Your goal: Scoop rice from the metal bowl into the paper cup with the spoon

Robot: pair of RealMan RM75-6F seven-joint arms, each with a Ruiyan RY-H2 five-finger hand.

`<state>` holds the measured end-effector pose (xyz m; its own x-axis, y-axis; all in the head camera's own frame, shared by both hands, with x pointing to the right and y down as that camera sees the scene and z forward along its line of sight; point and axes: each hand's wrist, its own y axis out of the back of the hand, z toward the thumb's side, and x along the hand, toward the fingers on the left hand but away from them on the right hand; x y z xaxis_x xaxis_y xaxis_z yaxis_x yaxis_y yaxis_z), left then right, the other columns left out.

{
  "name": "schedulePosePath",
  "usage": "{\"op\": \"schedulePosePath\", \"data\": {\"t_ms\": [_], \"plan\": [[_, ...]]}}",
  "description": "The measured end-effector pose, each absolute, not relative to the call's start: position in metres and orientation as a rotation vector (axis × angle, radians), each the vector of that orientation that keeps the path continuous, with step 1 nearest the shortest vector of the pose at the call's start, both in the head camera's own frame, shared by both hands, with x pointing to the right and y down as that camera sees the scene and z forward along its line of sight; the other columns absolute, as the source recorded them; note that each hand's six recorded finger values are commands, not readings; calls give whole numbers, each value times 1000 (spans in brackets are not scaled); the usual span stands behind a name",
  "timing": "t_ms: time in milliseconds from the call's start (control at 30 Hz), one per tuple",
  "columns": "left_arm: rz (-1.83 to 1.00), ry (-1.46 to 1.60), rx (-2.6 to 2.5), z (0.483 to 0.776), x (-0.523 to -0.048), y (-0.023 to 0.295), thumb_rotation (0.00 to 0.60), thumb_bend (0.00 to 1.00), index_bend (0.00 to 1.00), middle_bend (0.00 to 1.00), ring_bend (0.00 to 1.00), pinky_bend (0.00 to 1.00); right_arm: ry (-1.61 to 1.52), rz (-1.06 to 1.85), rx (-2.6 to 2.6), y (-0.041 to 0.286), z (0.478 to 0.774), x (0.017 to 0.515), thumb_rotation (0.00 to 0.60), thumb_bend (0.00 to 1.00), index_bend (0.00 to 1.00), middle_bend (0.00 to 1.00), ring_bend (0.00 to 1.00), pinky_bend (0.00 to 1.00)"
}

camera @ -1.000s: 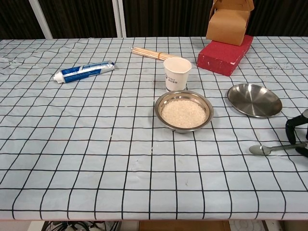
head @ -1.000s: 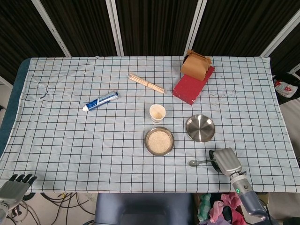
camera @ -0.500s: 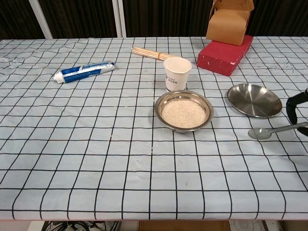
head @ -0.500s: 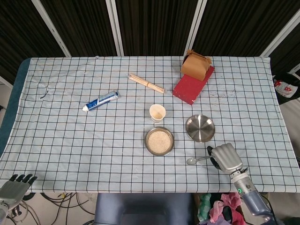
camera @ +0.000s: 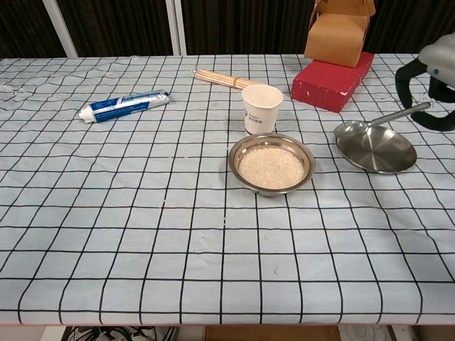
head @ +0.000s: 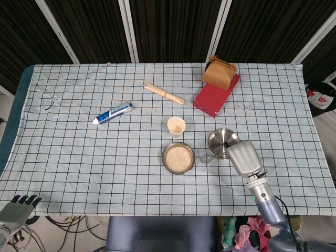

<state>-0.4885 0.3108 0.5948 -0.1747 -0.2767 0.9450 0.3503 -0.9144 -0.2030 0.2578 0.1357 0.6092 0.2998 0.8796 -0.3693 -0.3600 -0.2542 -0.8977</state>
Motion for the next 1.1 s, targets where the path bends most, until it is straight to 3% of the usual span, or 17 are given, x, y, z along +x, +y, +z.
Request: {"op": "schedulePosePath", "data": {"t_ms": [567, 1100], "plan": [[-2129, -80, -1701, 595, -488, 309, 600, 61, 0, 0, 0, 0, -367, 1210, -1045, 114, 636, 195, 600, 407, 620, 1000, 1000, 1000], [-2129, -82, -1701, 595, -488, 309, 600, 61, 0, 0, 0, 0, -321, 1169, -937, 118, 646, 185, 600, 413, 631, 1000, 1000, 1000]]}}
